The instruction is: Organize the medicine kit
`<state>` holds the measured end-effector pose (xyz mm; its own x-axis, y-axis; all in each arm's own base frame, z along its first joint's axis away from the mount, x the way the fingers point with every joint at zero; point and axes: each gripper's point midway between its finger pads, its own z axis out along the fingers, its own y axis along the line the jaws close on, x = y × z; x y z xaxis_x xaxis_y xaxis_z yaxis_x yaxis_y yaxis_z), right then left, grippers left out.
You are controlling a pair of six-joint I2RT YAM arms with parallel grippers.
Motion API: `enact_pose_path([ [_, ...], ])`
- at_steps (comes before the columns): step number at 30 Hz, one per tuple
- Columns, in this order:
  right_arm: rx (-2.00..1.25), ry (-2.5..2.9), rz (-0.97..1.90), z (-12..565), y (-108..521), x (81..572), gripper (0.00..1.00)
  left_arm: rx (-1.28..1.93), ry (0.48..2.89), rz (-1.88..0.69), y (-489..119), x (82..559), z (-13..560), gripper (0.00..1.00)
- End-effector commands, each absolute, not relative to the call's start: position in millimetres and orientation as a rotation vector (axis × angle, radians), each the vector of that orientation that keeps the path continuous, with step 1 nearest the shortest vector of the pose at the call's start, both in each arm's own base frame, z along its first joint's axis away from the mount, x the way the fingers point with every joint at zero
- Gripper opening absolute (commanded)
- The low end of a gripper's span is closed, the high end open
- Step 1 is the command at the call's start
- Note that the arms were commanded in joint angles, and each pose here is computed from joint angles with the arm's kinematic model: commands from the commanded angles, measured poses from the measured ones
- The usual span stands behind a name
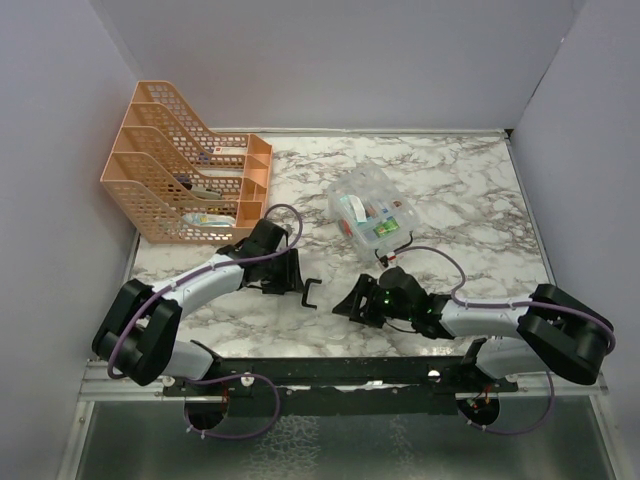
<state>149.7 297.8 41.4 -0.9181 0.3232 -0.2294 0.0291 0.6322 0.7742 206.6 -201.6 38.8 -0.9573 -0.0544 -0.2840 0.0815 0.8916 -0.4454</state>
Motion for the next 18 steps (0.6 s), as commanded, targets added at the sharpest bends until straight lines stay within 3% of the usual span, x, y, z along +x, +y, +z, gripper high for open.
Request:
enact_pose_path([
  [1,0.161,2.401,1.331,68,314,150,0.59,0.031,2.781,-0.765,-209,197,43,0.44],
  [8,0.068,2.251,1.433,103,321,152,0.46,0.024,2.807,-0.755,-207,193,38,0.52],
  [14,-0.008,2.226,1.419,113,325,155,0.28,-0.002,2.818,-0.736,-204,191,36,0.51],
  [18,-0.067,2.212,1.411,122,329,156,0.23,-0.026,2.806,-0.720,-201,192,39,0.50],
])
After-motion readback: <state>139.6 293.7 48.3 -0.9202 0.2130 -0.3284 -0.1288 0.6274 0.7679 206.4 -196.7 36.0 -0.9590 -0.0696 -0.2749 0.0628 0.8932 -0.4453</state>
